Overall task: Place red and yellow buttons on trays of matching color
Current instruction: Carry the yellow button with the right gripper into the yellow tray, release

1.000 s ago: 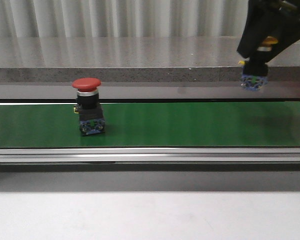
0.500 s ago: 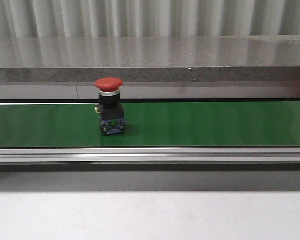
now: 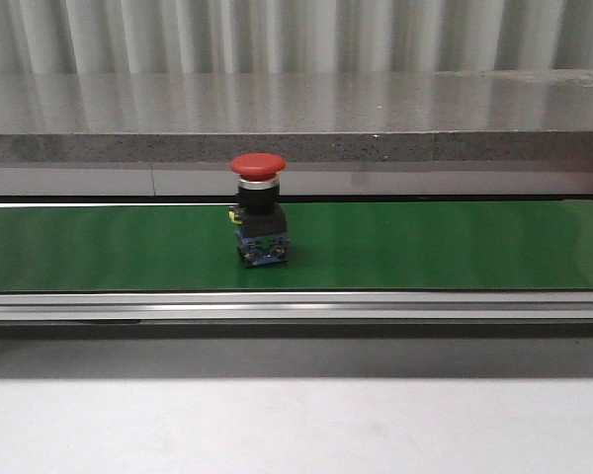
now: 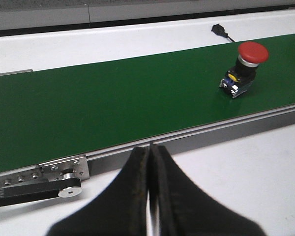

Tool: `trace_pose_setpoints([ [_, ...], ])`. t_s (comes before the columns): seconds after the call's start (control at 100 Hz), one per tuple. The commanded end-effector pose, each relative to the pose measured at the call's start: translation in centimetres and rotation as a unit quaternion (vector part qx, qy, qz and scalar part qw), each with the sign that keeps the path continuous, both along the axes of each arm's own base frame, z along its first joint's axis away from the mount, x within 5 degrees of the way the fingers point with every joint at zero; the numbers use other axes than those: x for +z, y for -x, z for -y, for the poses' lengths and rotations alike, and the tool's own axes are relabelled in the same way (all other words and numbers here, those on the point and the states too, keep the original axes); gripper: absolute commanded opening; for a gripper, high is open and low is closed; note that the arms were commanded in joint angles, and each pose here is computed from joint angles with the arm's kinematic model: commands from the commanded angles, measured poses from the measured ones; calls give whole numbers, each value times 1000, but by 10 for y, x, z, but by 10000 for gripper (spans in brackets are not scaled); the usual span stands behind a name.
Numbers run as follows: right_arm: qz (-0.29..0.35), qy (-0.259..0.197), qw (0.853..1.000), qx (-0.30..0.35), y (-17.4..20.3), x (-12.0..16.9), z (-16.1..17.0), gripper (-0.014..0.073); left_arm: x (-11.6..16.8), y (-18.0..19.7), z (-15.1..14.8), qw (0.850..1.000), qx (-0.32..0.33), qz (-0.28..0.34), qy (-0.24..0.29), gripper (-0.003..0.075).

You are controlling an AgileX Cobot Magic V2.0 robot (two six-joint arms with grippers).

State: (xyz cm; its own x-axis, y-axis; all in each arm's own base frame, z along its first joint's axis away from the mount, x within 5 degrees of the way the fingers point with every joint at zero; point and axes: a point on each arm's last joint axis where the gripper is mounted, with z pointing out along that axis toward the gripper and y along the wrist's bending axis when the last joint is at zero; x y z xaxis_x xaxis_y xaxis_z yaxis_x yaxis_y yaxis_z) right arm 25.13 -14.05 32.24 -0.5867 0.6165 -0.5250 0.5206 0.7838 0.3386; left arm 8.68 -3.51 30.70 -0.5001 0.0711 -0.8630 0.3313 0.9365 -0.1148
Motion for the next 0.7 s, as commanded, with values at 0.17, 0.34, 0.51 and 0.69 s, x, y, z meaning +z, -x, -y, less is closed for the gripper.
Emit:
trace_pose_setpoints([
  [0.17,11,-12,995,-94,3,-14,49,130,14,-3,2,999,2,37,23,-20],
  [0.34,-6,-22,993,-115,-5,-39,68,130,14,-3,2,999,2,37,23,-20],
  [0.51,-16,-25,992,-125,-15,-61,79,130,14,-3,2,999,2,37,23,-20],
  [0.69,-40,-45,989,-131,-25,-90,87,130,14,-3,2,999,2,37,23,-20],
])
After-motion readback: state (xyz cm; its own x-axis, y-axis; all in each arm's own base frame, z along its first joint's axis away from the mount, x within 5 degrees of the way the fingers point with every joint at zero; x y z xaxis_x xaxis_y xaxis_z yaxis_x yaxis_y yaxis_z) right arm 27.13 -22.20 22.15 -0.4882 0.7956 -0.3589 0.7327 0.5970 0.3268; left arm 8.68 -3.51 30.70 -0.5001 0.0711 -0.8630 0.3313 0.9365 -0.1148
